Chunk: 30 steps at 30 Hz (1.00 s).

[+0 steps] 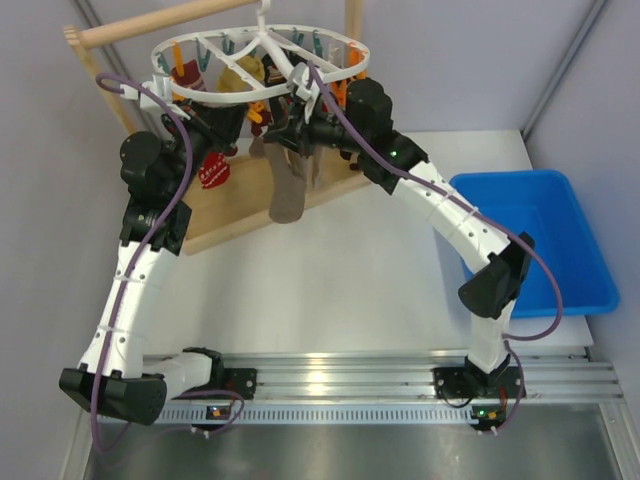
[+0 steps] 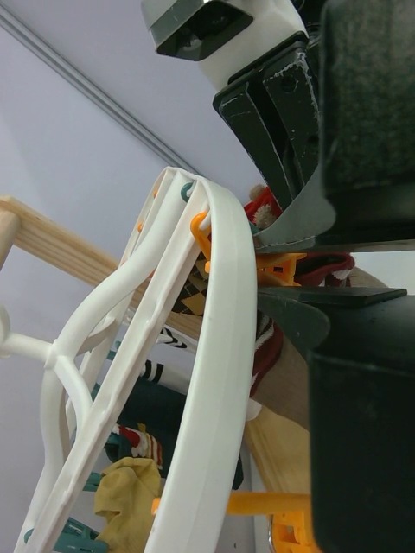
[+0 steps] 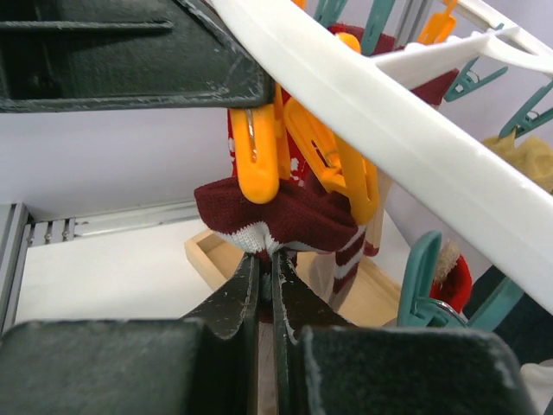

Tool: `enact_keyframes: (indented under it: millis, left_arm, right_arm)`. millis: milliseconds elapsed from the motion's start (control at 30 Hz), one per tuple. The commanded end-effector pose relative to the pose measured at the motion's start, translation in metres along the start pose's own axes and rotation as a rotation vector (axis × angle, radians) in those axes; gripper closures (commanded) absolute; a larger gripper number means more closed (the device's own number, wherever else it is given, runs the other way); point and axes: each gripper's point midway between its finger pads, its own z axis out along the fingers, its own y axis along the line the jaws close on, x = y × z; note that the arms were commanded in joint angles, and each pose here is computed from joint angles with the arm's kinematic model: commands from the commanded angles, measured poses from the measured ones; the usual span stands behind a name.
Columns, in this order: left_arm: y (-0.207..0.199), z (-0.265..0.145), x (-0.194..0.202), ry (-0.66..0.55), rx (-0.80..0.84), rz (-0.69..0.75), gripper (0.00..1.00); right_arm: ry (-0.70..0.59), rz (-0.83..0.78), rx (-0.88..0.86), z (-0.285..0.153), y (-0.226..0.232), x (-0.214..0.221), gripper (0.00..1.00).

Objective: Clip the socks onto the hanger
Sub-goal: Clamp the sock onto the hanger.

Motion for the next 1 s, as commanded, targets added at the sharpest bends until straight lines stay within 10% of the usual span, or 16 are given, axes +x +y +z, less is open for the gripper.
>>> enact_keyframes:
  millis: [0, 533, 967]
  left_arm:
    - [-0.008, -0.001, 0.005, 0.019, 0.046, -0.004, 1.00]
    - [-0.006, -0.002, 0.013, 0.048, 0.043, -0.012, 0.96]
    - [-0.018, -0.015, -0.020, -0.047, 0.028, -0.015, 0.26]
  right_arm:
    - [-0.091, -0.061, -0.005, 0.000, 0.009, -0.041, 1.00]
    - [-0.153, -0.087, 0.051, 0.003, 0.004, -0.063, 1.00]
    - [-0.129, -0.122, 0.061, 0.002, 0.004, -0.056, 1.00]
